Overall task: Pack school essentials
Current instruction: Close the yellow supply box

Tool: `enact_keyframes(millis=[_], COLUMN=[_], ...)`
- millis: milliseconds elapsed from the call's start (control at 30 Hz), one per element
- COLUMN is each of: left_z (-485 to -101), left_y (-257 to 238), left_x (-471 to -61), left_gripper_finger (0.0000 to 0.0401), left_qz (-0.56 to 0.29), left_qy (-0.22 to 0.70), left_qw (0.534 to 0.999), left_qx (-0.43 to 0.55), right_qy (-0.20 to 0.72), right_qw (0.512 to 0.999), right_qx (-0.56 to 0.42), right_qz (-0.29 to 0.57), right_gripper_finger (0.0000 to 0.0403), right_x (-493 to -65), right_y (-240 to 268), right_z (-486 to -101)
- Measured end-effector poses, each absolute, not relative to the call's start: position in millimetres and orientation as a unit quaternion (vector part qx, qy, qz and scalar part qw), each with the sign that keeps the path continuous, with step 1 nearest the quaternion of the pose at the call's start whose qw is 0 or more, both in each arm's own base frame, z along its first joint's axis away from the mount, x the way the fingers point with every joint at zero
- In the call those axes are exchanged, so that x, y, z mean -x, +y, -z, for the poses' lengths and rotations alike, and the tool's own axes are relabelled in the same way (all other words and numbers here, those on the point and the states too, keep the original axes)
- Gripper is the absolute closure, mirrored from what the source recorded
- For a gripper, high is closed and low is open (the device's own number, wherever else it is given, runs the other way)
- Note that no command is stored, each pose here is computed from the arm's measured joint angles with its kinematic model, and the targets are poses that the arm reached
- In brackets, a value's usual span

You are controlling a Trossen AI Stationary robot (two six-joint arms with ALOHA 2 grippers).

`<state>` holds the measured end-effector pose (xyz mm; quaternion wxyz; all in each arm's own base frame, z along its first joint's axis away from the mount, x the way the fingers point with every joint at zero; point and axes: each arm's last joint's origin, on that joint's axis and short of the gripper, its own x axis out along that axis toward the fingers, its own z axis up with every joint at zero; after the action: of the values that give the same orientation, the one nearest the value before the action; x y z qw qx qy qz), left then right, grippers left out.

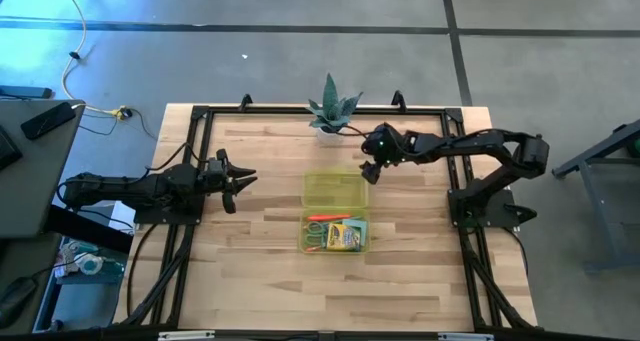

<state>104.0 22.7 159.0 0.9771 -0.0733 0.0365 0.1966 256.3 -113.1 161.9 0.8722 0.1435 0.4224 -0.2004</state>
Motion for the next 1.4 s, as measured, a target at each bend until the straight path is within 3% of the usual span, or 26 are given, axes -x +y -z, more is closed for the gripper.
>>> enact_keyframes(millis=[400,1100,1233,1400], left_z=[-159,-159,-159,-159], left_y=[23,23,23,23], left_x=[-104,-104,-104,-104], left_gripper_finger=[0.0315,0.0316,0.0315,0.0315], left_qz=[-0.197,-0.196,-0.196,-0.196], left_qy=[0.036,0.036,0.037,0.036], left_qw=[0.977,0.977,0.977,0.977], left_qx=[0.073,0.073,0.073,0.073], right_qy=[0.359,0.403,0.412,0.424], right_qw=[0.927,0.914,0.91,0.904], right_qx=[-0.021,-0.038,-0.05,-0.053], right_qz=[0.109,0.036,0.023,0.023], right_gripper_finger=[0.0144,0.0145,0.0161,0.0208], right_x=[-282,-335,-341,-344], right_y=[-122,-136,-137,-137], right_z=[-149,-133,-128,-123])
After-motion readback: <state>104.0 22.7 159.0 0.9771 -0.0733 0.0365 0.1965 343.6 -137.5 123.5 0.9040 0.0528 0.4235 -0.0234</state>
